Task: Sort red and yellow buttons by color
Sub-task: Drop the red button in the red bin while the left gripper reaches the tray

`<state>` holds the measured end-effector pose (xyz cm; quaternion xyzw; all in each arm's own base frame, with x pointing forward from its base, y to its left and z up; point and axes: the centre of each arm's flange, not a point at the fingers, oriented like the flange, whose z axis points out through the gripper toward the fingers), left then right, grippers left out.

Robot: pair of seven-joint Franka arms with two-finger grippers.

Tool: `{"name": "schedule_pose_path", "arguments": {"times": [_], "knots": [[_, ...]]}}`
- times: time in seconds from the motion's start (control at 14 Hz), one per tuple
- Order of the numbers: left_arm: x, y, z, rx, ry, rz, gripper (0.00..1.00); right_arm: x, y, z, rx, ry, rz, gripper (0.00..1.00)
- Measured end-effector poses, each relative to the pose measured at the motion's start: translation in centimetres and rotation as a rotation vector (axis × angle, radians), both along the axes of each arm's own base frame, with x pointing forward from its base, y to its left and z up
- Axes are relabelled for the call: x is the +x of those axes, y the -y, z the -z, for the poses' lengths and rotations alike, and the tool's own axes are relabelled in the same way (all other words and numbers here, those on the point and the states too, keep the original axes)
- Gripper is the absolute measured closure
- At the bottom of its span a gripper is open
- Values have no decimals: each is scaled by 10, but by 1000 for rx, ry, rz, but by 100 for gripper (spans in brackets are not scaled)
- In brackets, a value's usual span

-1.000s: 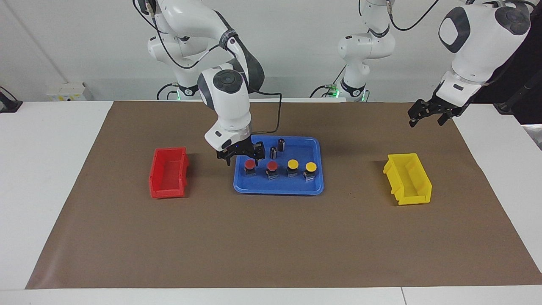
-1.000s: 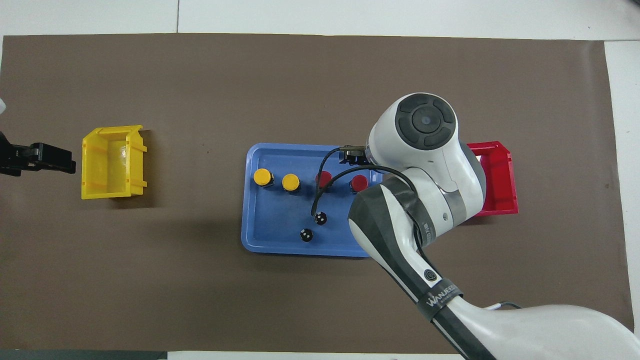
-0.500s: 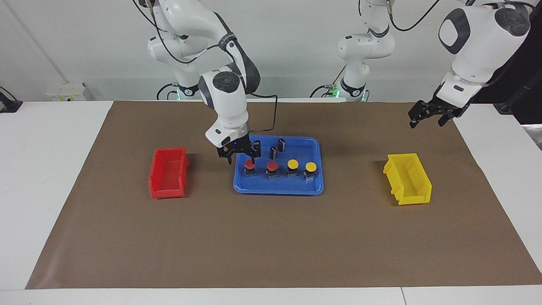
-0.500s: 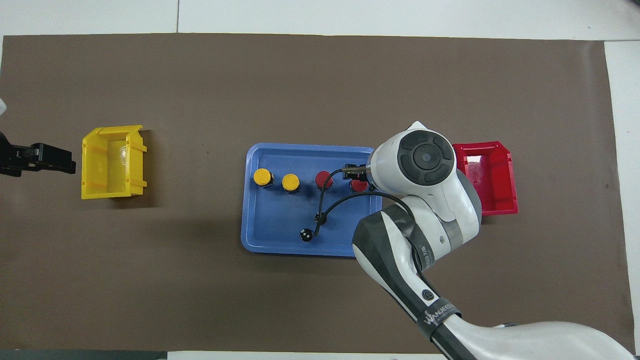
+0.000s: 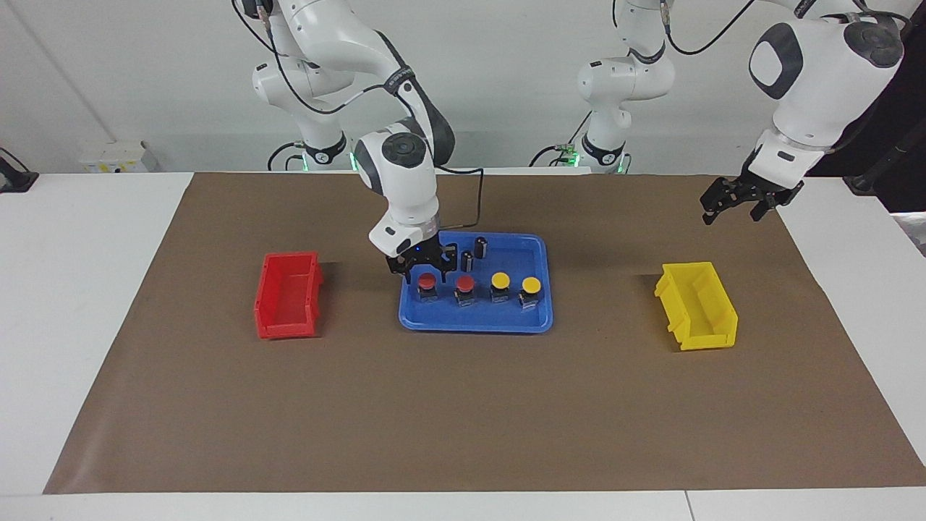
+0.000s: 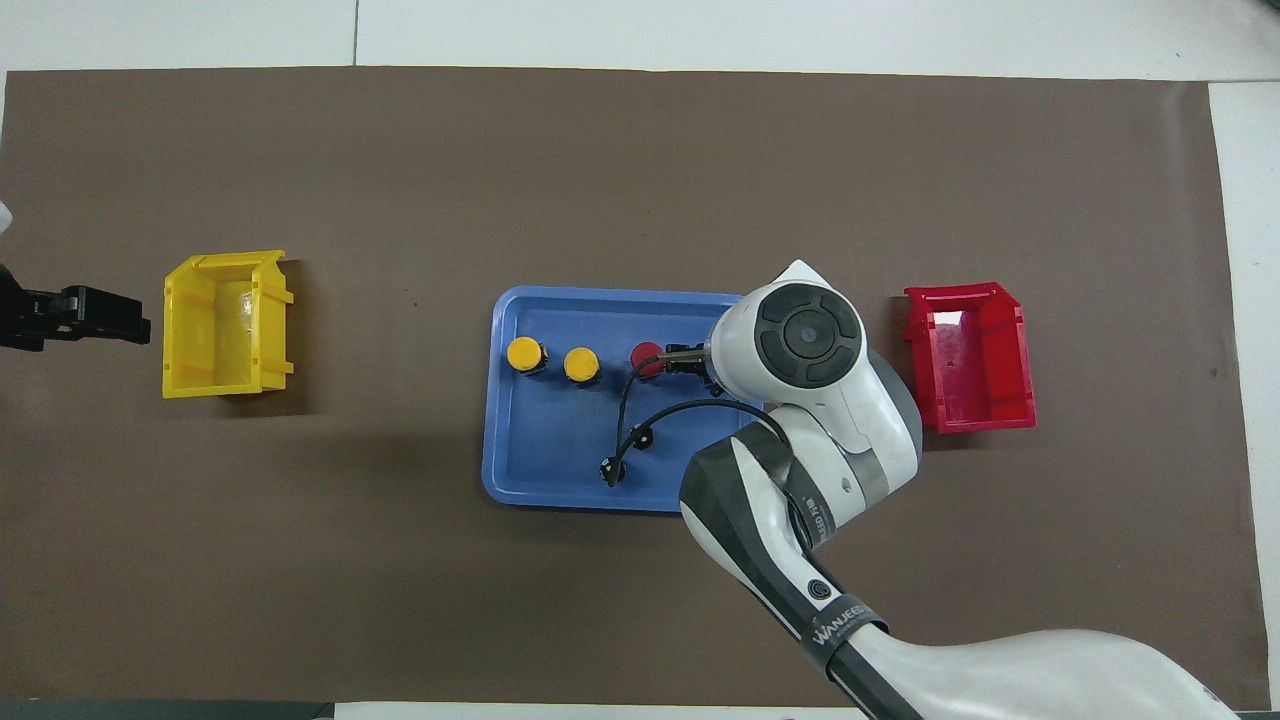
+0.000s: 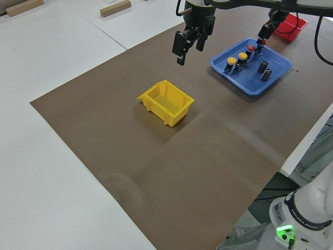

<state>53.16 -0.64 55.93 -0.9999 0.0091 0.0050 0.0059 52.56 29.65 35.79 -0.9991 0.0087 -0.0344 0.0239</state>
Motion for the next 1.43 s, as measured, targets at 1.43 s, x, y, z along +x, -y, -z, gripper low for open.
{"name": "schedule_pose_path", "arguments": {"times": [1.43], "knots": [[-19,169,29,-35,82,-23,4,64,186,-144,-50,-119,-70,59]]}}
